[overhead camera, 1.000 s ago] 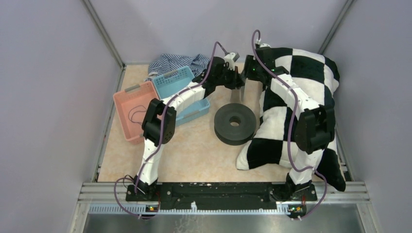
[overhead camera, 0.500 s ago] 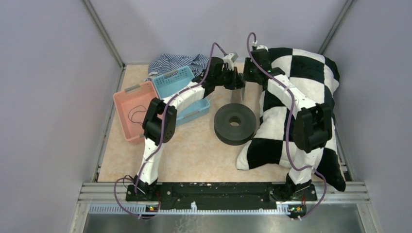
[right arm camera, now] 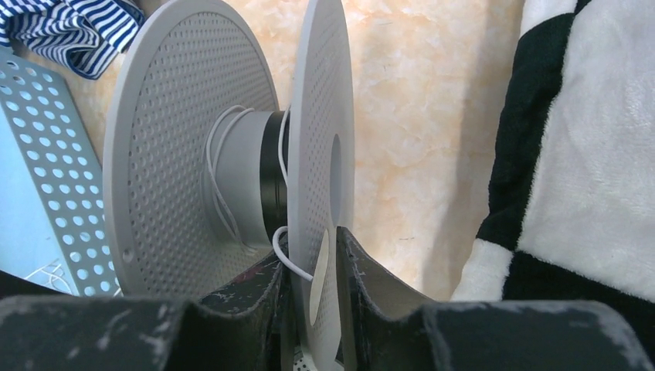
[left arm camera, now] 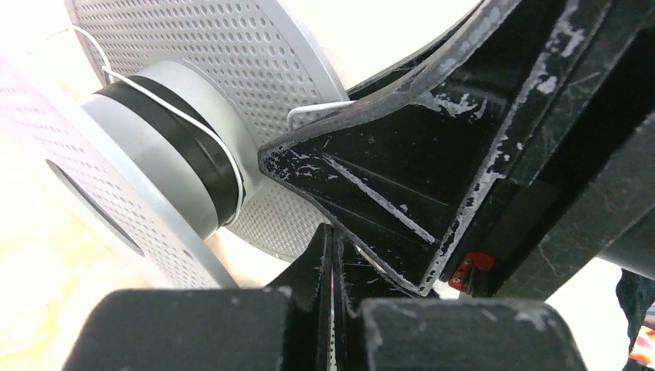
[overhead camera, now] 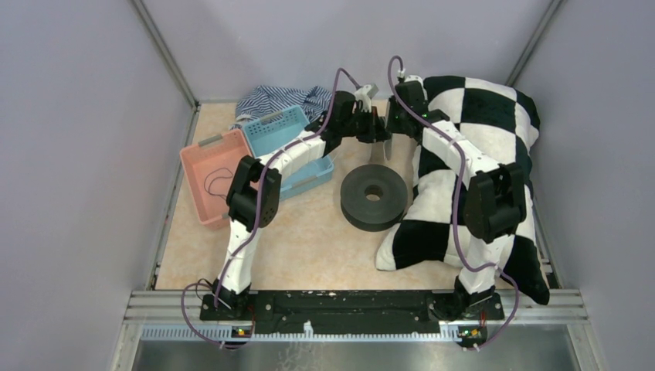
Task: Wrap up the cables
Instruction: Pick up the cable reel from the center of the board.
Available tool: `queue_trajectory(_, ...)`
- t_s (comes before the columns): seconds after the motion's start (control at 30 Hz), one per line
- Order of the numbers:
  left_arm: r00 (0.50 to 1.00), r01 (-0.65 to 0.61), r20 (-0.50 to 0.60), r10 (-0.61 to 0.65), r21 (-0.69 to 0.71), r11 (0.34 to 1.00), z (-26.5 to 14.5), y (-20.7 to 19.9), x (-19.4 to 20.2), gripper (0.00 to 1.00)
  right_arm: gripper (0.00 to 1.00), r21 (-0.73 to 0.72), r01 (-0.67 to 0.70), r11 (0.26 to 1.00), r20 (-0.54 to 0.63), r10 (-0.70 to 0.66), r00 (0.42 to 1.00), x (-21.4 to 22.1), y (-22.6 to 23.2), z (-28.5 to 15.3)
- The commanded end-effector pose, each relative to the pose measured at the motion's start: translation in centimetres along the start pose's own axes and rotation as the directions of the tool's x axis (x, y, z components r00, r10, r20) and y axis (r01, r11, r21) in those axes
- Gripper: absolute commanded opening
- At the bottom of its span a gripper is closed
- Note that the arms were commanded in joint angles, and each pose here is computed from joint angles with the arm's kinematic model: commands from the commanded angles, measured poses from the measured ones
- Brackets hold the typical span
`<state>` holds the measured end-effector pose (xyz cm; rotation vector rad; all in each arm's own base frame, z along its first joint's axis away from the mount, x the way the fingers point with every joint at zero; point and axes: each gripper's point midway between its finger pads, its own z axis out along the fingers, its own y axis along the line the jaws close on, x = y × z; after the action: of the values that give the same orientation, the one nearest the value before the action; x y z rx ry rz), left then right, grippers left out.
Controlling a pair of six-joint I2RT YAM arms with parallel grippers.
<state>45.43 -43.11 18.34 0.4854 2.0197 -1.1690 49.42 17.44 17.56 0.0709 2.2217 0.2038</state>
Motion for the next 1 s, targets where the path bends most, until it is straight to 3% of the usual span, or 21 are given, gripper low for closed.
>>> queue_trajectory(0.0,0.999,-0.02,0.051,0.018,0.047,0.999,-0.4,-1.4,-1.7,0.0,0.21,0.034,0.048,0.998,0.04,-0.049,0.998,-0.8,0.4,-0.7)
queue_trajectory(0.13,0.999,-0.018,0.051,0.015,0.051,0.999,-0.5,-1.5,-1.6,0.0,0.16,0.076,0.078,0.994,0.053,-0.082,0.995,-0.8,-0.1,-0.9)
queue_trajectory(0.3,0.998,-0.019,0.058,0.016,0.054,0.998,-0.6,-1.6,-1.7,0.0,0.19,0.083,0.09,0.993,0.068,-0.095,0.993,-1.0,-0.1,-1.4)
queue_trajectory(0.57,0.998,-0.026,0.05,0.024,0.045,0.999,-0.6,-1.4,-1.5,0.0,0.16,0.071,0.091,0.993,0.069,-0.096,0.993,-1.1,0.1,-1.6)
queue_trajectory(0.7,0.999,-0.024,0.047,0.021,0.046,0.999,-0.6,-1.4,-1.3,0.0,0.0,0.065,0.087,0.994,0.072,-0.092,0.993,-1.1,0.2,-1.7)
queue_trajectory(0.97,0.999,-0.024,0.047,0.022,0.052,0.998,-0.6,-1.5,-1.3,0.0,0.0,0.065,0.075,0.995,0.076,-0.08,0.994,-1.1,0.2,-2.1)
